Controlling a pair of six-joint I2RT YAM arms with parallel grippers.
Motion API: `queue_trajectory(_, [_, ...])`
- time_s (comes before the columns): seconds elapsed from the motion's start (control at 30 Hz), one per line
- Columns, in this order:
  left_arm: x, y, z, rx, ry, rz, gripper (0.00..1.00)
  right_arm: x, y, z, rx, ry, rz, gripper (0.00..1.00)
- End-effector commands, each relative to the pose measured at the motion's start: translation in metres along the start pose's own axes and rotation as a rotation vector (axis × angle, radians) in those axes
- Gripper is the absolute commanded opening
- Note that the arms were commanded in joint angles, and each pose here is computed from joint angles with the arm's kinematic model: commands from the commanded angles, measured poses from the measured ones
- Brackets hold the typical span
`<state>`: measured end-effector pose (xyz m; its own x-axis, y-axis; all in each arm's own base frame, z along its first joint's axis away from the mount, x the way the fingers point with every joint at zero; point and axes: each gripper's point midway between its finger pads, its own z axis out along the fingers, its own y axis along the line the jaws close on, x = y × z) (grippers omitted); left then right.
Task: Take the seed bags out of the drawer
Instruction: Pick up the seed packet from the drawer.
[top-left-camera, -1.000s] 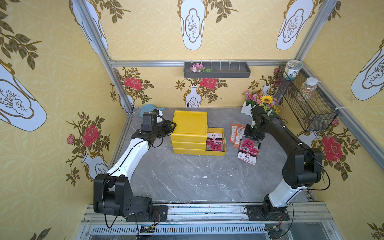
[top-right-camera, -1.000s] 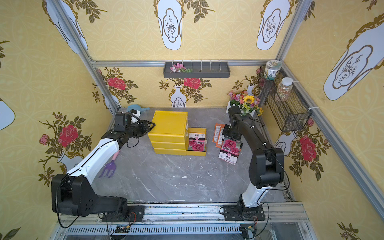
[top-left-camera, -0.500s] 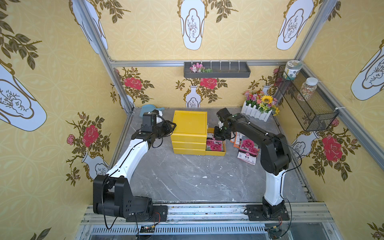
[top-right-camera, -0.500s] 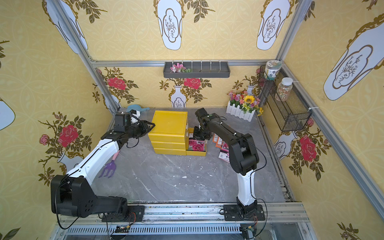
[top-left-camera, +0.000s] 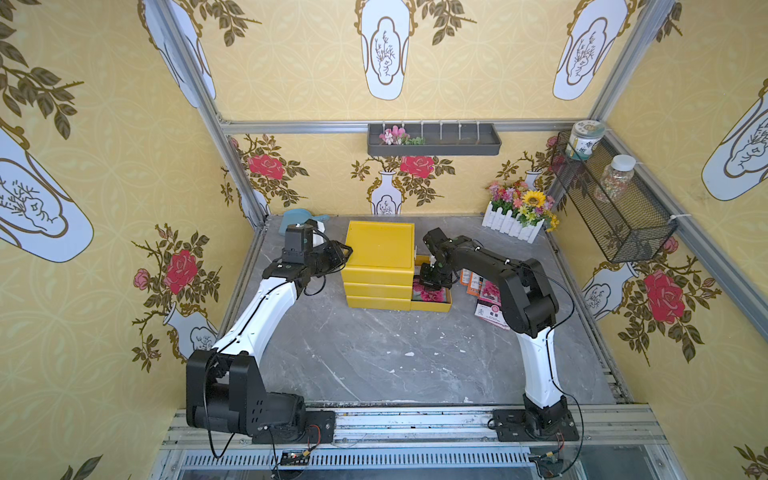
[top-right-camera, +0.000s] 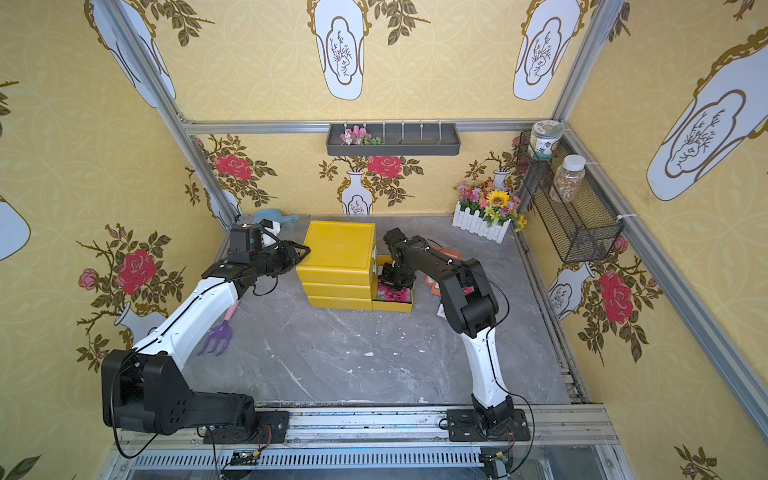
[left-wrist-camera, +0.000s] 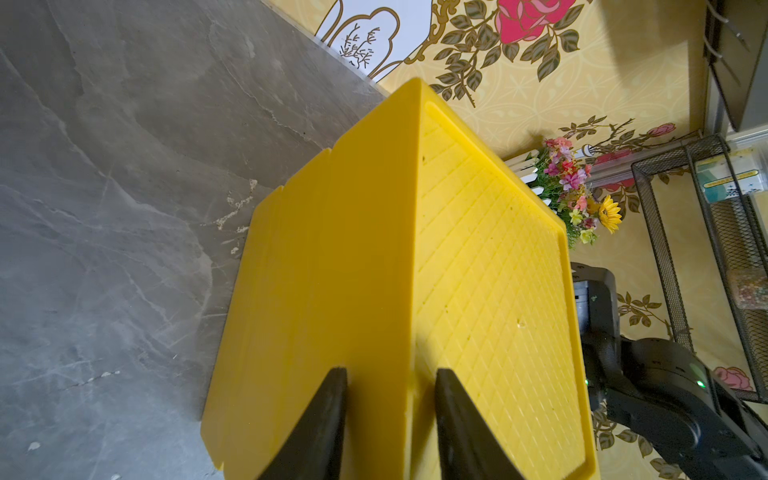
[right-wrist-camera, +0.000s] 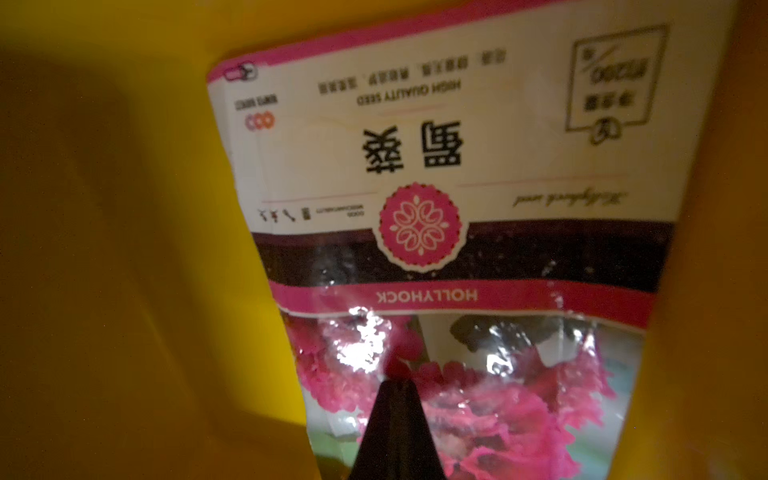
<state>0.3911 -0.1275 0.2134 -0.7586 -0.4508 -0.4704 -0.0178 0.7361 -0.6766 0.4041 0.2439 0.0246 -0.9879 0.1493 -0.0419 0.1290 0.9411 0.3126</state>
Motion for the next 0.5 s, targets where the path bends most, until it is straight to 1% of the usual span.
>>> queue_trajectory(0.0, [0.041,0.033,0.0,-0.126,0.152,-0.065,0.39,-0.003,0.006,0.006,-0.008,-0.007,-0.007,0.04])
queue_trajectory(0.1, [0.041,0.034,-0.001,-0.127,0.151,-0.064,0.39,0.0,0.01,0.013,-0.022,0.011,-0.008,0.03])
queue_trajectory(0.23, [0.04,0.035,-0.002,-0.131,0.15,-0.065,0.39,0.005,0.023,0.019,-0.101,0.044,-0.003,0.03])
queue_trajectory(0.37, [0.039,0.035,-0.001,-0.129,0.149,-0.066,0.39,0.008,0.038,0.013,-0.197,0.055,-0.006,0.04])
queue_trajectory(0.47, [0.038,0.034,-0.001,-0.129,0.151,-0.067,0.39,0.005,0.038,0.003,-0.205,0.04,-0.009,0.08])
